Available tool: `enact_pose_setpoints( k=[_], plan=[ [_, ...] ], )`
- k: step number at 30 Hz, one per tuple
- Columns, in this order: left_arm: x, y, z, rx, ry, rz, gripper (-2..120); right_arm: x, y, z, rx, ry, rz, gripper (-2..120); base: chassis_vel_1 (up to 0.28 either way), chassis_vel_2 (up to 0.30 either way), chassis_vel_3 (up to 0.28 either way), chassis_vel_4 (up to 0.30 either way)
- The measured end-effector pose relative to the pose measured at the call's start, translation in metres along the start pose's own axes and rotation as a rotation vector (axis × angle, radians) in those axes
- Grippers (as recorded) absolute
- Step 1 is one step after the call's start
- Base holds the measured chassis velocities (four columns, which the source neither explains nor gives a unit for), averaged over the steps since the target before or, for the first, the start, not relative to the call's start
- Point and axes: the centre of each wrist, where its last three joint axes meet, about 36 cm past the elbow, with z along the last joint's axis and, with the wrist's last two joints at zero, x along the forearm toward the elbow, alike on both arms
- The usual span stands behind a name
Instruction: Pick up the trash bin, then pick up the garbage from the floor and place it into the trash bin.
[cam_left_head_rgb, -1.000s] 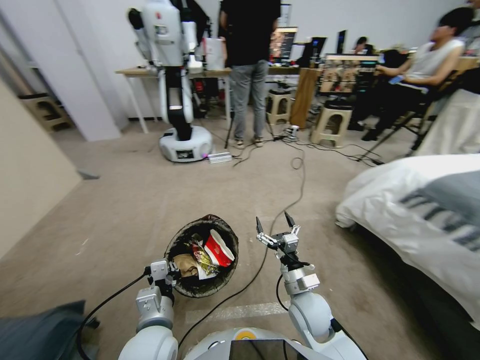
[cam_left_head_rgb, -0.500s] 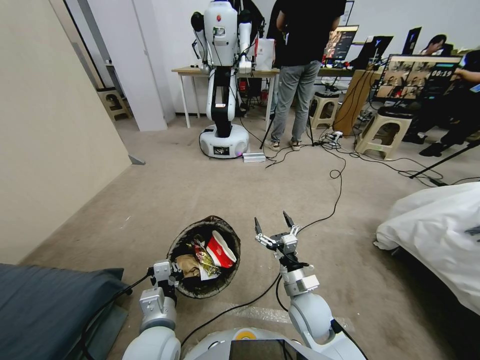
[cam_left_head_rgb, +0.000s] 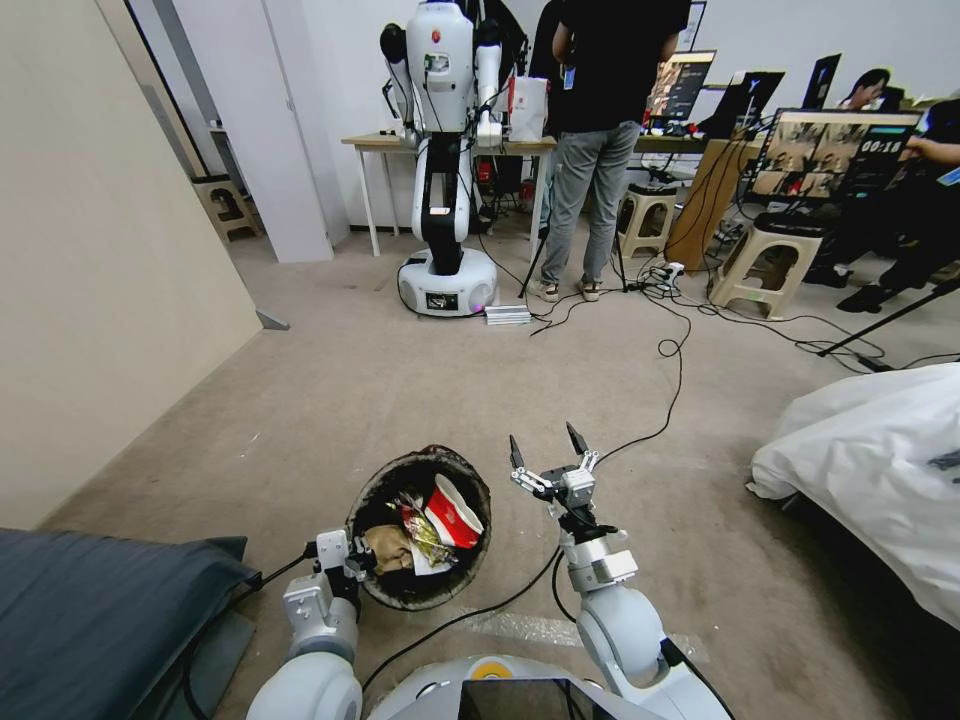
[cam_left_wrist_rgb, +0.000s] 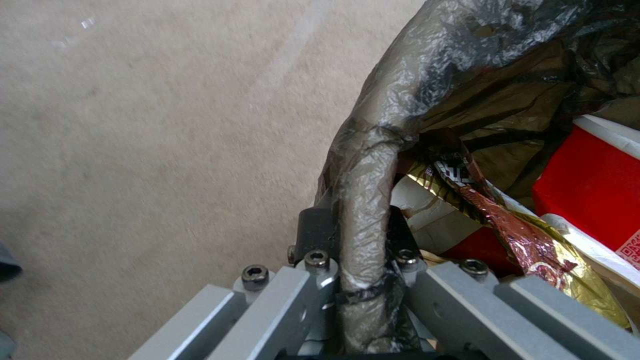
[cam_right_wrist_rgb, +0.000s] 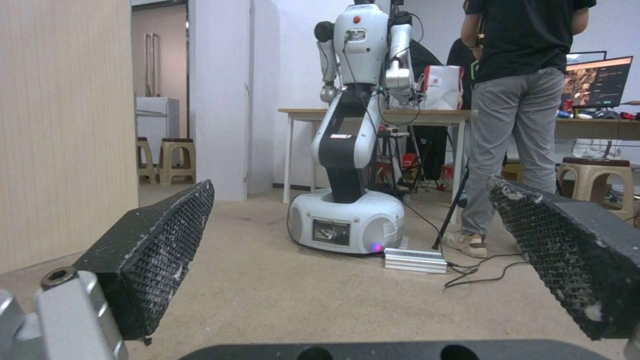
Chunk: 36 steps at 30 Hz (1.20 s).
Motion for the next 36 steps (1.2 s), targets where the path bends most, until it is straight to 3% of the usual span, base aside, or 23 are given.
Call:
enact_pose_setpoints(
  k=[7, 16, 34, 36],
  plan=[
    [-0.011, 0.002, 0.001, 0.081, 0.096, 0.028, 0, 0.002, 0.004, 0.003, -0.004, 0.0, -0.008, 100, 0.0, 0.0, 0.0, 0.0],
    [-0.04, 0.01, 0.018, 0.13, 0.165, 0.004, 0, 0.005, 0.006, 0.004, 0.002, 0.0, -0.023, 100, 0.0, 0.0, 0.0, 0.0],
    [-0.064, 0.012, 0.029, 0.155, 0.187, -0.005, 0, 0.011, 0.012, 0.004, 0.006, 0.008, -0.049, 100, 0.0, 0.0, 0.0, 0.0],
    [-0.066, 0.012, 0.03, 0.16, 0.186, -0.003, 5, 0.011, 0.013, 0.004, 0.006, 0.007, -0.054, 100, 0.0, 0.0, 0.0, 0.0]
  ],
)
